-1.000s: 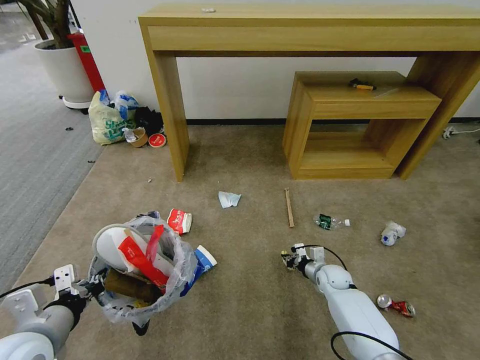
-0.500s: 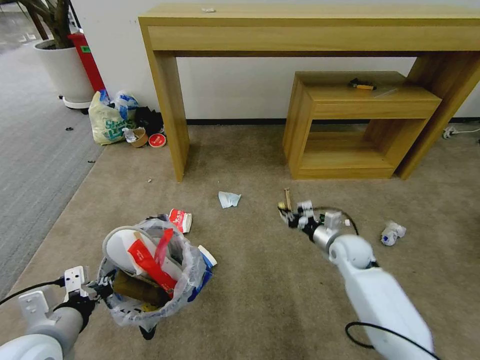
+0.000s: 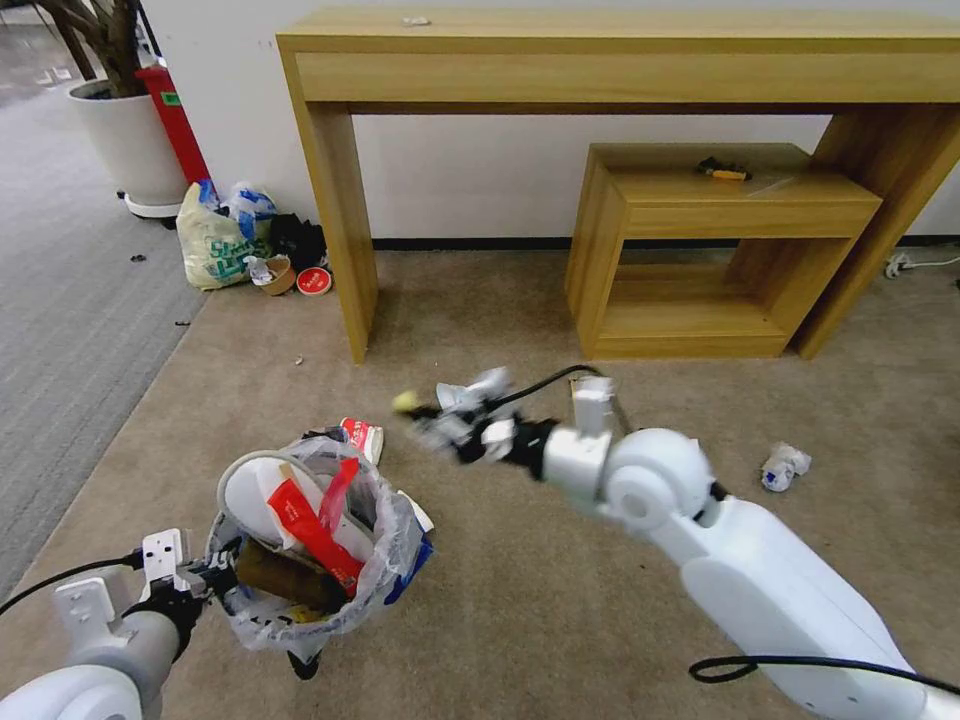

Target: Pick up the trash bin and place the garbage on the floor into it.

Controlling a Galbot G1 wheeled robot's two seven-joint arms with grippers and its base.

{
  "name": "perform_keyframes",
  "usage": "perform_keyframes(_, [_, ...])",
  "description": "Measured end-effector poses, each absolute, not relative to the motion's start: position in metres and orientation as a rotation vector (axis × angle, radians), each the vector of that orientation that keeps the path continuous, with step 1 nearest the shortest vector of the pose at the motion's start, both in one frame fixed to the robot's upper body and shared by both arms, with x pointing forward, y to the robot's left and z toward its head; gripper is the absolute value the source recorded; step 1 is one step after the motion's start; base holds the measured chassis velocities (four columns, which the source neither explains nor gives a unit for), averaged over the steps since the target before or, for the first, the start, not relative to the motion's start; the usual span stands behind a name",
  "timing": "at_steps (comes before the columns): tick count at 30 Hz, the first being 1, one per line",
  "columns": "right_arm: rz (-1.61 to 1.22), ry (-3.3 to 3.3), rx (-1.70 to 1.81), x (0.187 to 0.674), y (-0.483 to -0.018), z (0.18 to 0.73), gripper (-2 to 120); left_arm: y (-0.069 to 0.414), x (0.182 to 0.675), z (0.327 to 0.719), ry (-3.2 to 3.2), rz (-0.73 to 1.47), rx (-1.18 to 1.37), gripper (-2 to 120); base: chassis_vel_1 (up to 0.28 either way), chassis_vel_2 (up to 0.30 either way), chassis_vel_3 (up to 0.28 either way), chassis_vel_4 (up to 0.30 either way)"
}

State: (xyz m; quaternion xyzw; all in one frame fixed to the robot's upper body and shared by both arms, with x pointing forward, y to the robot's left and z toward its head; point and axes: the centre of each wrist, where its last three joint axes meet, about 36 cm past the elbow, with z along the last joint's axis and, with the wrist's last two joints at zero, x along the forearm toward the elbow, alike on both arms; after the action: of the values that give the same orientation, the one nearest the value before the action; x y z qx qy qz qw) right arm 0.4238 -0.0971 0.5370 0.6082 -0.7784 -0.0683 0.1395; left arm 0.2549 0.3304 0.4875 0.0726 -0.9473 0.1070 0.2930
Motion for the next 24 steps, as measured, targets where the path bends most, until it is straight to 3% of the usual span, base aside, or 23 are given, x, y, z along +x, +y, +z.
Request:
perform_keyframes(5, [-0.176,-2.147,1.801,0.413,-0.065,0.527,0,0.329,0.256,0.490,-2.531,0.286,0.198,0,0.000,0.000,0.000,0.000])
perform_keyframes(11, [-0.096,-2.139,1.747,0.410,-0.061,0.513,0,0.330,0.256,0.490,-2.534,0.292,0.203,0,0.000,0.000,0.000,0.000])
perform_keyframes(18, [-0.023,-2.135,1.638,0.405,-0.057,0.508,30,0.332,0.262,0.491,-2.543,0.306,0.205,0,0.000,0.000,0.000,0.000])
perform_keyframes(24, [-0.019,-2.152,1.601,0.406,-0.059,0.504,46,0.332,0.264,0.491,-2.545,0.313,0.208,0,0.000,0.000,0.000,0.000])
